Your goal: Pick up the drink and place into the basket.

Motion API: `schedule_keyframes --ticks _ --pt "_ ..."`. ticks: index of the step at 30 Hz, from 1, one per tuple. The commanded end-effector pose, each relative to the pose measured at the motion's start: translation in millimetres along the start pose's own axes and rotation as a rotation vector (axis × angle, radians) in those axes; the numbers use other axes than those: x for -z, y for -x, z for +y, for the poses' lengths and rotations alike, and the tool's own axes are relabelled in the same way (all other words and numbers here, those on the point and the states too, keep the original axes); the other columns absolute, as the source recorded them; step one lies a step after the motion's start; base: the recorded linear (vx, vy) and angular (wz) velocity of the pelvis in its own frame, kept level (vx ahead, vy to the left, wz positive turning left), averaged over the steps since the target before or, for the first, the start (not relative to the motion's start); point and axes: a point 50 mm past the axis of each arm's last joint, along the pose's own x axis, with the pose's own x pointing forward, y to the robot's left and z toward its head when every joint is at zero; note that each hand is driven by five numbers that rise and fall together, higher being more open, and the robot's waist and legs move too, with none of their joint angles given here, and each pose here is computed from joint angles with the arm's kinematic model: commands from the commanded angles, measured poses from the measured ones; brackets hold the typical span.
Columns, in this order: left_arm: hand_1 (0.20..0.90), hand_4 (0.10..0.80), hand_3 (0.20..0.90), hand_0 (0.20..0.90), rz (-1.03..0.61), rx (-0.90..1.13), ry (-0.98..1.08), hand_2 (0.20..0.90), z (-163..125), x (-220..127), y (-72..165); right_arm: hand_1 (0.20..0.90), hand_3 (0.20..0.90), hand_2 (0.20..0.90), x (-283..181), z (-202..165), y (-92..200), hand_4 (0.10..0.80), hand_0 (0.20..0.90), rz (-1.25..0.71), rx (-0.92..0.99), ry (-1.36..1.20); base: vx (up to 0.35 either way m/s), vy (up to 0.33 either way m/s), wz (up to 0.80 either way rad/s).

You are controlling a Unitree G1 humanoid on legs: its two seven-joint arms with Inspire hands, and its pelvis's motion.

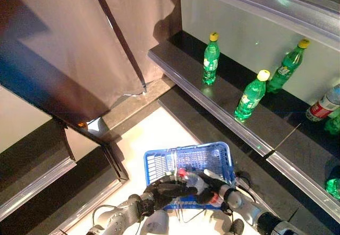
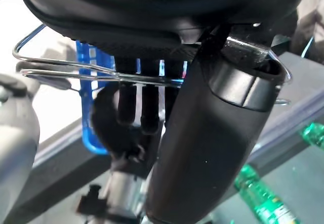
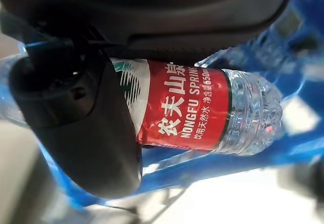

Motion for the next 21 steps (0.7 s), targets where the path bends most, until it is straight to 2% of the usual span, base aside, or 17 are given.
schedule_keyframes --ticks 1,7,11,21 --pt "0.300 0.100 0.200 0.300 -0.160 0.568 -0.001 0.300 -88 -35 4 0.300 0.200 0.300 -27 -30 -13 0.100 0.300 -0.041 0.039 0.169 -0.034 -0.025 0.02" --pt "0.300 0.100 0.200 0.300 -0.127 0.621 -0.040 0.300 -97 -38 -1 0.300 0.200 0.300 -16 -47 -21 0.100 0.300 0.159 -0.039 0.365 -0.066 -0.020 0.02" --pt "0.300 0.100 0.200 0.300 -0.097 0.683 -0.068 0.300 -108 -33 -2 0.300 0.200 0.300 -22 -59 -24 0.100 0.300 0.212 -0.024 0.344 -0.024 -0.005 0.14" --pt "0.300 0.100 0.200 0.300 0.015 0.811 -0.054 0.300 -136 -23 -9 0.300 0.200 0.300 -39 -90 -27 0.100 0.300 0.302 0.121 0.403 -0.018 0.004 0.01"
